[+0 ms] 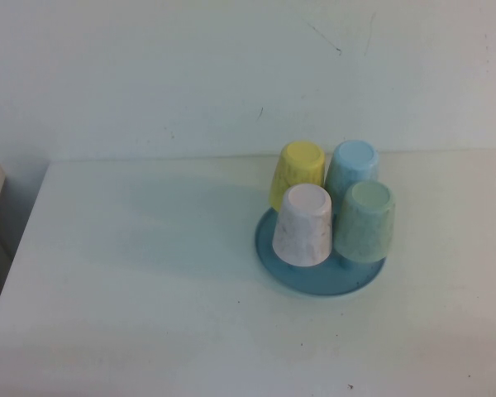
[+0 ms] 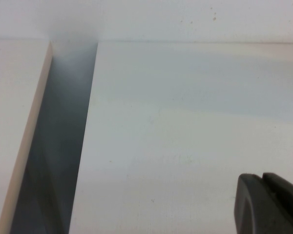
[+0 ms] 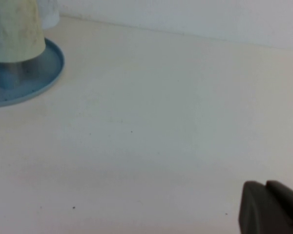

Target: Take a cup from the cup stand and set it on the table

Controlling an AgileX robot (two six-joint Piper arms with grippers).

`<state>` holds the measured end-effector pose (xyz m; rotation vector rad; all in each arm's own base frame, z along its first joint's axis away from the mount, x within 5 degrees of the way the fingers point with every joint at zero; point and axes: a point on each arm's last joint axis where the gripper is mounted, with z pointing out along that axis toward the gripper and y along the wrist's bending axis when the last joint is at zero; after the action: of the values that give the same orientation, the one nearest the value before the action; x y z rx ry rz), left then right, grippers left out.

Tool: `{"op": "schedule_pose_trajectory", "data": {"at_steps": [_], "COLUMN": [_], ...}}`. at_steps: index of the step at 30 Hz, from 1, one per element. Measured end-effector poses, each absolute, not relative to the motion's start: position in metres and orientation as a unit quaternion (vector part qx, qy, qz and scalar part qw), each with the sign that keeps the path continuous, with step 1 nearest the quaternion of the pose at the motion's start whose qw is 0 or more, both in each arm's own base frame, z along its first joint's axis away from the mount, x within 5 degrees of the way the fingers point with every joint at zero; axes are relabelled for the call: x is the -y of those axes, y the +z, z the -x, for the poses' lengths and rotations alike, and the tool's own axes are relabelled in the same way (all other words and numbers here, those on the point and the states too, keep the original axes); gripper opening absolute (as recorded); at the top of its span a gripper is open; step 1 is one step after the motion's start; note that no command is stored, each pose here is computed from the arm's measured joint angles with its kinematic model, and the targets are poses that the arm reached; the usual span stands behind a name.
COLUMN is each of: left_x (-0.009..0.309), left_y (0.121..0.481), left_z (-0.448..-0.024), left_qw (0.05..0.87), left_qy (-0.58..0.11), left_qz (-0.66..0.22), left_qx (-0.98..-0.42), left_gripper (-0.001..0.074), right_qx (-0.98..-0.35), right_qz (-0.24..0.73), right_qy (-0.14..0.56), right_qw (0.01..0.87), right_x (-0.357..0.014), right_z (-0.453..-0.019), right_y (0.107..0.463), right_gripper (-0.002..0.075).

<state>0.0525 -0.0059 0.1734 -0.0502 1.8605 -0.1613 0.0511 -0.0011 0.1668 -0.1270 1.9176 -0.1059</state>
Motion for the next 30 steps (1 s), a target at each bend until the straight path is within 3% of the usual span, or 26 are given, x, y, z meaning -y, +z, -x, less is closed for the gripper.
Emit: {"op": "schedule_pose_trajectory", "data": {"at_steps": [30], "left_x": [0.0059], "left_y": [0.1734], "left_z": [-0.0525], "left_qw": [0.595], "left_qy": [-0.069], "left_qz": [0.022], "left_qx": [-0.801], "left_gripper": [-0.0003], "right_qx": [-0.819], "right_qz": [0.026], "right_qy": [-0.029], "right_qw": [0.573], "right_x": [0.0016], "right_z": [-0.0511], "right_y": [0.1668], "right_gripper": [-0.0003]}}
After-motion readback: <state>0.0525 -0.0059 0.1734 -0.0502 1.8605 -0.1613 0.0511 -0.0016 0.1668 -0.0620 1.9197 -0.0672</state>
